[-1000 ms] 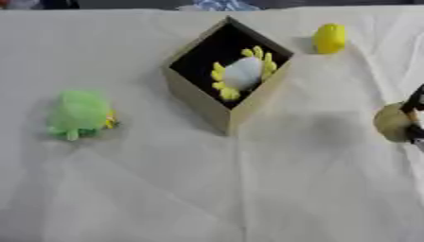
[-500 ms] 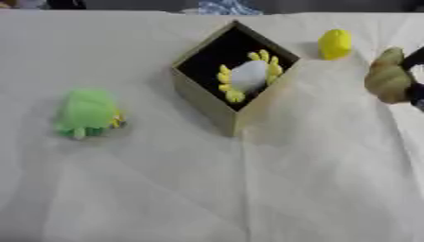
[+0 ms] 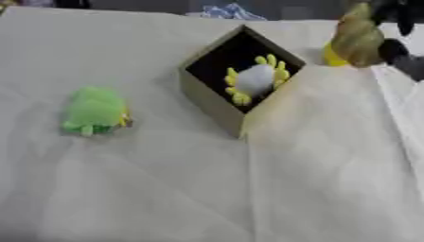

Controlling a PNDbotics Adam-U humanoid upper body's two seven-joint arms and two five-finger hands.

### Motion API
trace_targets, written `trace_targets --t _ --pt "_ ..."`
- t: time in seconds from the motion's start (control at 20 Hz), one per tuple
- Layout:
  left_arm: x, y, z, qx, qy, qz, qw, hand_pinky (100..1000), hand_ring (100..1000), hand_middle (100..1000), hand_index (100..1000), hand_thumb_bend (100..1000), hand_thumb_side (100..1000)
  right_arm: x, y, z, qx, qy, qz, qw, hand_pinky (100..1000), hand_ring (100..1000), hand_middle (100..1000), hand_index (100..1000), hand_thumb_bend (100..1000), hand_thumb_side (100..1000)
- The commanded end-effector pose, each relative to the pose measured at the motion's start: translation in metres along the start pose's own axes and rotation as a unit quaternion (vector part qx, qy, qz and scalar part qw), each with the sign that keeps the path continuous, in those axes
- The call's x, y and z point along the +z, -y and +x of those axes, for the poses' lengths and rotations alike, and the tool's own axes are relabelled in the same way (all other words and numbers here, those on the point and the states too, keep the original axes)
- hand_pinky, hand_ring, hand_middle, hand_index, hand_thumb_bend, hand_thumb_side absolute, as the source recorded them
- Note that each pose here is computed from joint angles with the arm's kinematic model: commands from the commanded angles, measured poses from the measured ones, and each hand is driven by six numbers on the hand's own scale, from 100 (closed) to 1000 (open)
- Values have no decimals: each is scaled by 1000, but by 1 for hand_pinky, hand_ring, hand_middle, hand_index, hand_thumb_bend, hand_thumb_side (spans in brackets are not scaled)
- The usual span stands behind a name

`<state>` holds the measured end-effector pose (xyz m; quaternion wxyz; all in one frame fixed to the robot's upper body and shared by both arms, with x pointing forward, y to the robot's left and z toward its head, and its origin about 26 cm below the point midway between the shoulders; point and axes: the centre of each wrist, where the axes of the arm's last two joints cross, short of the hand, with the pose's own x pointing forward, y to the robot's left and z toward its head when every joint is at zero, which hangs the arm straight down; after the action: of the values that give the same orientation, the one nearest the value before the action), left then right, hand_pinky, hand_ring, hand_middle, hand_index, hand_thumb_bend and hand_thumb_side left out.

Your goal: Pick up objects on the table and place them in the box.

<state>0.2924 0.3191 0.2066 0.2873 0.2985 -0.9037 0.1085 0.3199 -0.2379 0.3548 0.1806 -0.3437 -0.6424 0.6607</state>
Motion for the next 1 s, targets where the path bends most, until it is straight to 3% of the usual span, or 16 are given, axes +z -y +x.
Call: trace_targets --t 0.05,0.35,0.55,0.6,0.8,1.0 --pt "-7 -4 7 -7 22 -8 1000 783 713 678 809 291 584 -24 3 -9 9 -8 20 1000 840 711 423 586 171 231" --pt "-7 -4 7 -6 22 -9 1000 782 713 678 809 301 578 -81 2 -20 16 -10 27 999 840 719 427 588 201 251" --pt "-7 -2 7 -3 21 -10 1000 782 713 677 809 270 607 -113 -11 -32 22 -31 39 999 840 723 429 588 209 257" --pt "-7 -2 7 -2 21 -10 1000 782 713 677 810 299 579 -117 -15 -35 22 -37 40 998 840 722 428 588 205 254" --pt "-7 -4 7 -4 19 -7 1000 782 712 677 810 297 580 -120 -25 -49 21 -52 31 998 842 713 421 587 167 219" --pt "-7 -4 7 -4 20 -6 1000 782 713 677 810 299 577 -116 -20 -51 15 -52 11 998 843 710 419 588 157 200"
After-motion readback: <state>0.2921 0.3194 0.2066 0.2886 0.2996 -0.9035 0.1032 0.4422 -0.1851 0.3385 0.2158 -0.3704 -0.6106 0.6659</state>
